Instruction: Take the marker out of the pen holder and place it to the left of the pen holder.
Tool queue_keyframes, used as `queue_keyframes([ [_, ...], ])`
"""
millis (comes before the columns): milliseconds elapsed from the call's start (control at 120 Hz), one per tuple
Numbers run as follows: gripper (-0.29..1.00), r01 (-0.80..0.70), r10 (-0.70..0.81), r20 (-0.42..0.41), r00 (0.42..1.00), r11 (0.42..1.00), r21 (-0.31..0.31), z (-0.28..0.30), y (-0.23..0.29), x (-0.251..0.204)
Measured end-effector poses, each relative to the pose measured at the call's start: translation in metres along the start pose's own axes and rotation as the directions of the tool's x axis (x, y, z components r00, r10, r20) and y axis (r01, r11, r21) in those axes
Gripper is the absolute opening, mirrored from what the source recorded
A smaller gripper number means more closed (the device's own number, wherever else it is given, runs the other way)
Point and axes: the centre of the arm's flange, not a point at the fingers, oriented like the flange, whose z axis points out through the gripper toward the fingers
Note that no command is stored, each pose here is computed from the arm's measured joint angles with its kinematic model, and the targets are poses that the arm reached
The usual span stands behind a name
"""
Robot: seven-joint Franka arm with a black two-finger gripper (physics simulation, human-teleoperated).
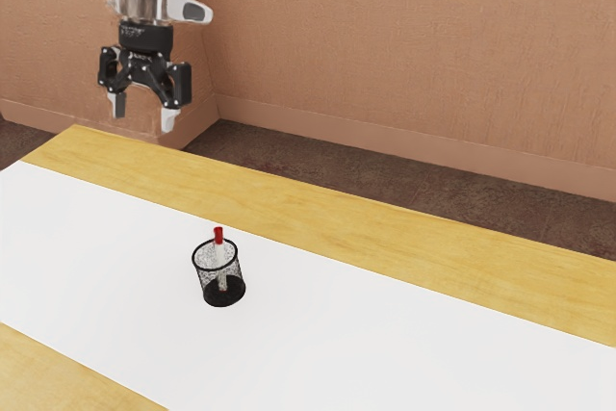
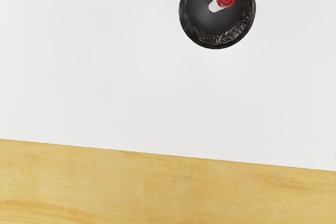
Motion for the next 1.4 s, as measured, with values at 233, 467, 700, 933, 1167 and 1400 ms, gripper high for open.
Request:
queue_keyframes([
  [233,0.7,0.028,-0.031,-0.27,0.962,0.999,-0.017,-0.025,0.0,0.028],
  [467,0.7,-0.114,0.141,-0.136,0.981,0.975,0.192,0.043,0.085,0.067],
  [700,0.7,-0.279,0.26,0.103,0.96,0.917,0.284,0.168,0.133,0.115],
  [933,0.7,-0.192,0.192,0.002,0.981,0.977,0.089,0.177,0.072,0.145],
  [1167,0.7,-0.153,0.153,-0.002,0.988,0.988,-0.008,0.21,0.066,0.161],
  [1400,0.67,-0.151,0.15,-0.051,0.987,0.988,-0.019,0.221,0.083,0.164],
])
